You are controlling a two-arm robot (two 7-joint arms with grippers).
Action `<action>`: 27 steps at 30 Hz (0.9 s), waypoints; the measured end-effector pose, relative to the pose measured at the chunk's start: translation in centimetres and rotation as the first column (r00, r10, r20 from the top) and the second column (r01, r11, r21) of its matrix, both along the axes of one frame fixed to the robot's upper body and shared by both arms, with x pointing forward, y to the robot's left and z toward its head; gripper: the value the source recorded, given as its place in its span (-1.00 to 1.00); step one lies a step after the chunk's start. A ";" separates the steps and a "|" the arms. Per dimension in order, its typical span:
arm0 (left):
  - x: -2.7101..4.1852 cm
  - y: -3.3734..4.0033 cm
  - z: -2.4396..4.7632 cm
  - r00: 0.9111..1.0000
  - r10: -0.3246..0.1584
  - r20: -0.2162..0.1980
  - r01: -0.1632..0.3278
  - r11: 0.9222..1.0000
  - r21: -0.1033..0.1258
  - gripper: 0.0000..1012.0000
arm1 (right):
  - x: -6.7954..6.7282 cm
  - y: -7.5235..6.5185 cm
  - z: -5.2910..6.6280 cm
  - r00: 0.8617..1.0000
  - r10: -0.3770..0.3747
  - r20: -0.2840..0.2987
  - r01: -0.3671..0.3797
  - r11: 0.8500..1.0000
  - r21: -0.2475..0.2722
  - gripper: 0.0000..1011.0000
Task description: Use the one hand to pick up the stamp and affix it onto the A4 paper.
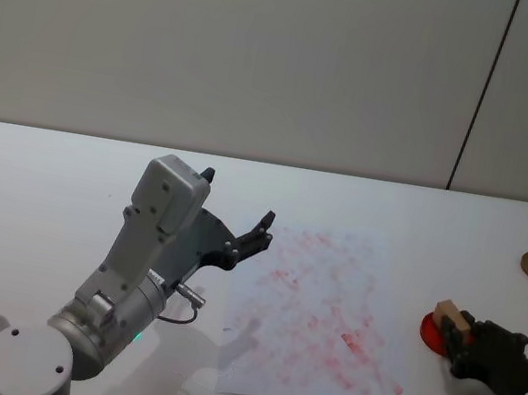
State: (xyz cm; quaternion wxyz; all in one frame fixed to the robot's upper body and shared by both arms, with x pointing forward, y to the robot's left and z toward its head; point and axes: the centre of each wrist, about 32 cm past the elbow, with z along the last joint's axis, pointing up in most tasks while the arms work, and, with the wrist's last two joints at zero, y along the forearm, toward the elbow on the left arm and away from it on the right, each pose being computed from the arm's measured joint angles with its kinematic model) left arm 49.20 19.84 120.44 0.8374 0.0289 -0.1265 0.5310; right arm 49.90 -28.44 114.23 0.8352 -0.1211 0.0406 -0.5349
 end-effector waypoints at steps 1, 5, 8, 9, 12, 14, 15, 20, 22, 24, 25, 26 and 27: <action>0.00 0.00 0.00 1.000 0.000 0.000 0.000 1.000 0.000 0.96 | 0.0 0.0 0.0 1.000 -0.002 0.000 0.002 1.000 0.000 -0.57; 0.00 0.00 0.00 1.000 0.000 0.000 0.000 1.000 0.000 0.96 | 0.1 -0.1 -0.3 1.000 -0.013 -0.002 0.013 1.000 -0.003 -0.56; 0.00 0.00 0.00 1.000 0.000 0.000 0.000 1.000 0.000 0.96 | 0.2 -0.1 -0.4 1.000 -0.017 -0.003 0.017 1.000 -0.005 -0.56; 0.00 0.00 0.00 1.000 0.000 0.000 0.000 1.000 0.000 0.96 | 0.2 -0.1 -0.5 1.000 -0.020 -0.004 0.020 1.000 -0.006 -0.56; 0.00 0.00 0.00 1.000 0.000 0.000 0.000 1.000 0.000 0.96 | 0.3 -0.1 -0.6 1.000 -0.025 -0.006 0.025 1.000 -0.008 -0.56; 0.00 0.00 0.00 1.000 0.000 0.000 0.000 1.000 0.000 0.96 | 0.3 -0.1 -0.7 1.000 -0.026 -0.007 0.026 1.000 -0.009 -0.56; 0.00 0.00 0.00 1.000 0.000 0.000 0.000 1.000 0.000 0.96 | 0.4 -0.1 -0.7 1.000 -0.027 -0.007 0.027 1.000 -0.010 -0.56; 0.00 0.00 0.00 1.000 0.000 0.000 0.000 1.000 0.000 0.96 | 0.5 -0.1 -0.9 0.999 -0.030 -0.016 0.030 0.999 -0.011 -0.37; 0.00 0.00 0.00 1.000 0.000 0.000 0.000 1.000 0.000 0.96 | 0.5 -0.1 -0.9 0.999 -0.030 -0.017 0.030 0.999 -0.010 -0.22; 0.00 0.00 0.00 1.000 0.000 0.000 0.000 1.000 0.000 0.96 | 0.6 -0.1 -0.9 0.999 -0.031 -0.016 0.030 1.000 -0.007 -0.08; 0.00 0.00 0.00 1.000 0.000 0.000 0.000 1.000 0.000 0.96 | 0.6 -0.1 -0.9 0.999 -0.030 -0.015 0.030 1.000 -0.005 0.00; 0.00 0.00 0.00 1.000 0.000 0.000 0.000 1.000 0.000 0.96 | 0.6 -0.1 -0.9 0.999 -0.030 -0.014 0.030 1.000 -0.004 0.04; 0.00 0.00 0.00 1.000 0.000 0.000 0.000 1.000 0.000 0.96 | 0.6 0.0 -0.9 0.999 -0.030 -0.013 0.030 1.000 -0.002 0.12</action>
